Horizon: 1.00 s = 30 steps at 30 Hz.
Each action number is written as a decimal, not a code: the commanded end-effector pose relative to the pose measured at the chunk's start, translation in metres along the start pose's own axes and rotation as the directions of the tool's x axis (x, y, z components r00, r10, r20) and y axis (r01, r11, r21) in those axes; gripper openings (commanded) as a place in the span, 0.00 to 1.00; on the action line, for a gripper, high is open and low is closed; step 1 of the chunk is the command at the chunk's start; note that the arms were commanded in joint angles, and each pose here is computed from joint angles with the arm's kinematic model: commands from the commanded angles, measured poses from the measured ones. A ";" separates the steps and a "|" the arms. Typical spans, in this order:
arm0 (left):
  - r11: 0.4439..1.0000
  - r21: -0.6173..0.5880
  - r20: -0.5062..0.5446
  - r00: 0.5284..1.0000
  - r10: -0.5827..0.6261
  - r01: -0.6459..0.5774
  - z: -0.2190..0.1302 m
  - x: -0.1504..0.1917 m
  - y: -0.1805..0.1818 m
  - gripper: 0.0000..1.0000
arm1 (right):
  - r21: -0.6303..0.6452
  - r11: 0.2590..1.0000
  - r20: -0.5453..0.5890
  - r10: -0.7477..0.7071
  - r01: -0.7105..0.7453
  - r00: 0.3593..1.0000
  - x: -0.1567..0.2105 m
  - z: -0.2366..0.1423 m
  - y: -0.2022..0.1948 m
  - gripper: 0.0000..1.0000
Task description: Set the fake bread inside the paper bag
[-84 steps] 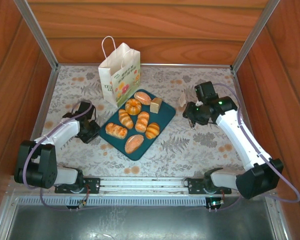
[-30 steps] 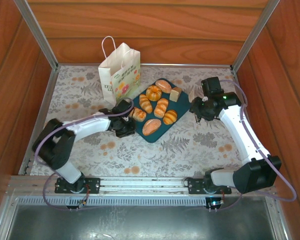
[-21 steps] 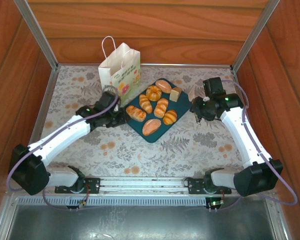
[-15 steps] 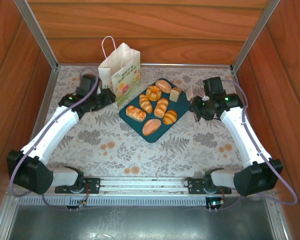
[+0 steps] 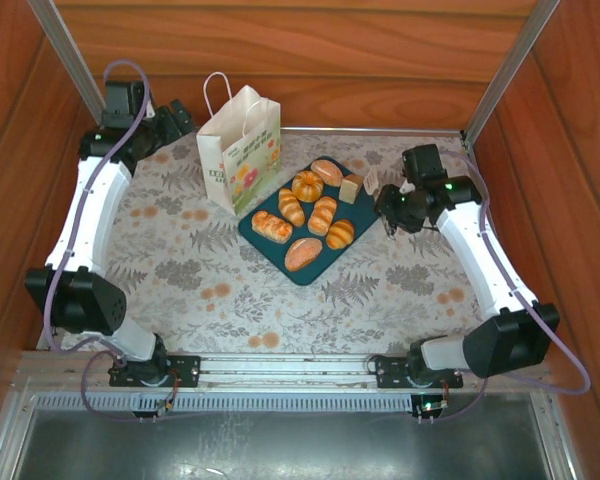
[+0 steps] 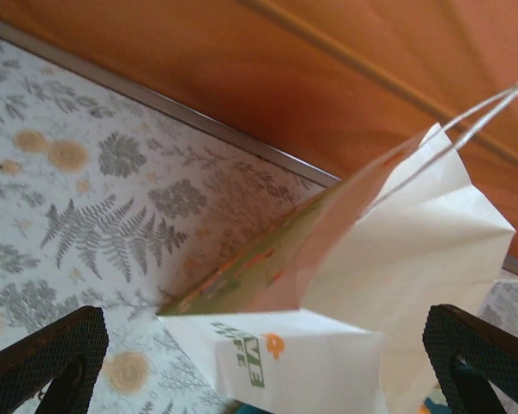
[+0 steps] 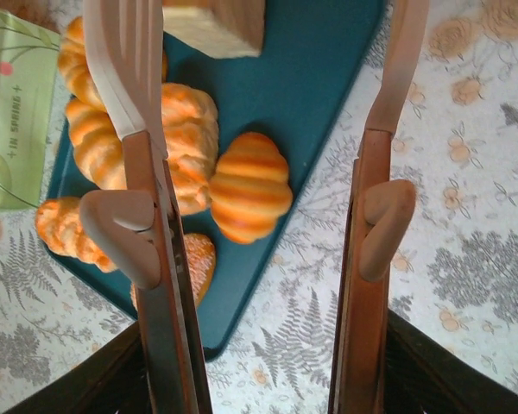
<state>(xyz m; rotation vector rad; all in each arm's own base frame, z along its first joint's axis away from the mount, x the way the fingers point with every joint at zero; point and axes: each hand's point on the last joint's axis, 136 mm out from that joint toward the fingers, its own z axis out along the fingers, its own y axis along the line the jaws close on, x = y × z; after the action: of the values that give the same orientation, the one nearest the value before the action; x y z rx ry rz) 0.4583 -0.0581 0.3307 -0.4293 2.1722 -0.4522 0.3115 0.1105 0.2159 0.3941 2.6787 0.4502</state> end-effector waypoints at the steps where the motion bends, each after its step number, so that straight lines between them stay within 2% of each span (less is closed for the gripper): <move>1: 0.995 -0.021 -0.049 0.994 0.098 -0.099 0.007 -0.003 0.003 1.00 | -0.048 0.998 0.023 -0.025 0.026 0.999 -0.016 -0.004 0.016 0.61; 9: 0.987 0.020 -0.151 0.975 0.163 -0.162 0.040 0.005 -0.004 1.00 | -0.058 0.998 0.015 -0.028 0.029 1.000 -0.042 0.005 0.035 0.63; 13: 0.983 0.027 -0.182 0.966 0.181 -0.179 0.053 0.010 -0.006 0.94 | -0.041 0.999 0.007 -0.026 0.026 1.000 -0.053 0.011 0.039 0.63; 17: 0.974 0.038 -0.191 0.955 0.226 -0.222 0.064 0.012 -0.016 0.88 | -0.020 0.999 -0.001 -0.031 0.031 1.000 -0.060 0.017 0.041 0.63; 27: 0.966 0.065 -0.169 0.952 0.256 -0.249 0.081 0.001 -0.038 0.84 | 0.003 0.999 -0.022 -0.036 0.036 0.999 -0.061 0.031 0.041 0.63; 30: 0.969 0.063 -0.154 0.957 0.246 -0.239 0.088 -0.006 -0.041 0.77 | 0.012 0.999 -0.026 -0.037 0.037 0.999 -0.060 0.034 0.040 0.63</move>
<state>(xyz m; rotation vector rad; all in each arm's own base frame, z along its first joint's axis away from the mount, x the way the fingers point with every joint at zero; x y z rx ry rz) 0.5348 -0.1076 0.3071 -0.1002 2.3128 -0.4181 0.3854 0.1345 0.2192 0.3658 2.7134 0.4508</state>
